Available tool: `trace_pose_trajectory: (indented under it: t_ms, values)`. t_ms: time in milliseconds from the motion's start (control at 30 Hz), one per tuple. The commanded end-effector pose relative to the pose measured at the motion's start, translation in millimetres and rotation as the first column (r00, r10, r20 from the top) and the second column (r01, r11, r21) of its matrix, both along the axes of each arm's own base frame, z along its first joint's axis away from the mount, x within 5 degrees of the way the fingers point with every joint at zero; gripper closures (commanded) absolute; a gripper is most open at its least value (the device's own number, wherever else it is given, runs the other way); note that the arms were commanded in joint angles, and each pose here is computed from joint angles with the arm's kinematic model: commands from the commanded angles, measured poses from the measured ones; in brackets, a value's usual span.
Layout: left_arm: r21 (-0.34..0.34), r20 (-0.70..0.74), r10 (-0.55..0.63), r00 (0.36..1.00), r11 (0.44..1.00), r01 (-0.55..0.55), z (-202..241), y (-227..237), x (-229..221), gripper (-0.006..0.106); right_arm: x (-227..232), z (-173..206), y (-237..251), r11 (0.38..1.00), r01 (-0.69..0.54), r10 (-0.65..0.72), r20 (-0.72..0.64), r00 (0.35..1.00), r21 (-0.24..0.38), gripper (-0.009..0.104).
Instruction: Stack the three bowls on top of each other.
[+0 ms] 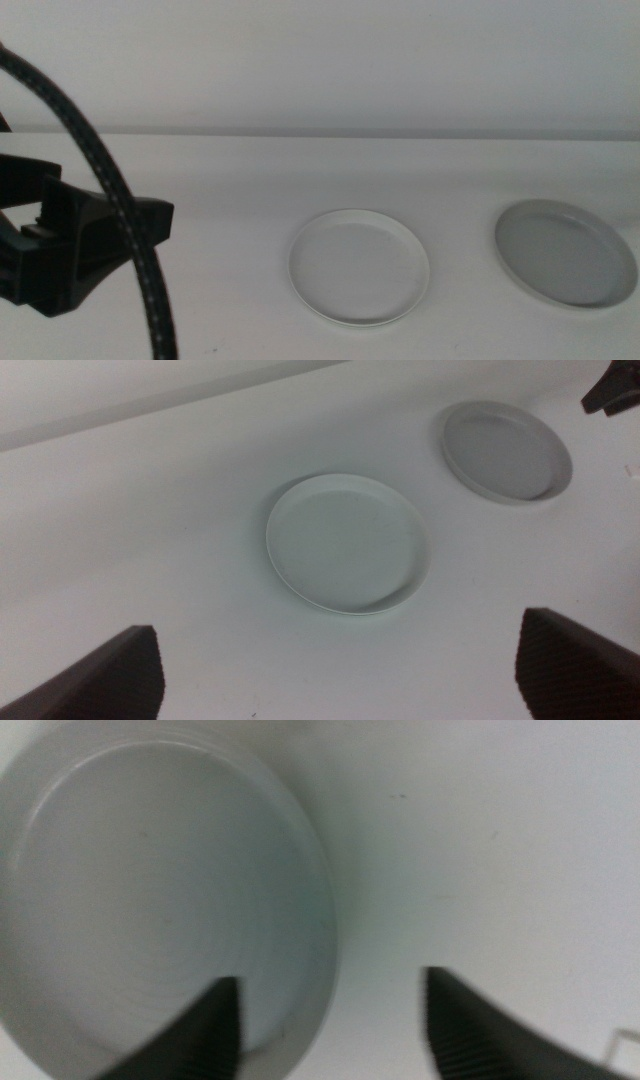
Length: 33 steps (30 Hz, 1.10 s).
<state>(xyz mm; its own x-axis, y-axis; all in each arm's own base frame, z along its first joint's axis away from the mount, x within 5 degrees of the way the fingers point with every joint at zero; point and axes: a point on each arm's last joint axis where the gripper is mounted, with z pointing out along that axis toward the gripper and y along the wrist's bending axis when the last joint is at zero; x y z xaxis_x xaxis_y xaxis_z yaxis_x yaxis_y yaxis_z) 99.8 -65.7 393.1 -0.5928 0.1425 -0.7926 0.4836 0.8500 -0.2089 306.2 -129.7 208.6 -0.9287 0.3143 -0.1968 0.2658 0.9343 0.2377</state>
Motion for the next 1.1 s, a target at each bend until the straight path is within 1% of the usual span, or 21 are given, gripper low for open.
trace_pose_trajectory:
  t_ms: [0,67,200,433,533,567,633,700,733,867,1000,1067]
  values:
    - [-0.011,0.011,-0.005,1.000,1.000,0.005,0,-1,0,0.007,3,-12,-4,1.000,-0.020,0.020,-0.004,1.000,0.022,0.030]
    - [-0.012,0.013,-0.005,1.000,1.000,0.005,0,-1,0,0.007,8,-24,-5,0.999,-0.026,0.026,-0.007,1.000,0.029,0.034]
    - [-0.011,0.014,-0.004,1.000,1.000,0.004,0,-1,0,0.007,20,-47,1,0.997,-0.068,0.069,-0.009,0.998,0.040,0.050]
    - [-0.011,0.014,-0.004,1.000,1.000,0.004,0,-1,0,0.007,29,-84,9,0.995,-0.083,0.087,-0.075,0.993,0.062,0.053]
    - [-0.011,0.014,-0.004,1.000,1.000,0.004,0,-1,0,0.007,30,-93,9,0.995,-0.065,0.072,-0.088,0.994,0.071,0.058]
    - [-0.011,0.014,-0.004,1.000,1.000,0.004,0,-1,0,0.007,31,-96,9,0.996,-0.048,0.055,-0.093,0.994,0.069,0.062]
    - [-0.011,0.014,-0.004,1.000,1.000,0.004,0,-1,0,0.007,31,-100,8,0.997,-0.024,0.031,-0.100,0.994,0.071,0.074]
    - [-0.011,0.014,-0.004,1.000,1.000,0.004,0,-1,0,0.007,31,-101,8,0.997,-0.023,0.030,-0.105,0.994,0.073,0.095]
    - [-0.011,0.014,-0.004,1.000,1.000,0.004,0,-1,0,0.007,32,-101,9,0.997,-0.020,0.028,-0.102,0.994,0.078,0.097]
    - [-0.011,0.014,-0.004,1.000,1.000,0.004,0,-1,0,0.007,32,-89,14,0.989,-0.090,0.096,-0.049,0.994,0.119,0.097]
    - [-0.011,0.014,-0.004,1.000,1.000,0.004,0,-1,0,0.007,31,-68,22,0.972,-0.122,0.120,0.022,0.993,0.200,0.097]
    - [-0.011,0.014,-0.004,1.000,1.000,0.004,0,-1,0,0.007,30,-53,27,0.958,-0.160,0.148,0.068,0.987,0.240,0.097]
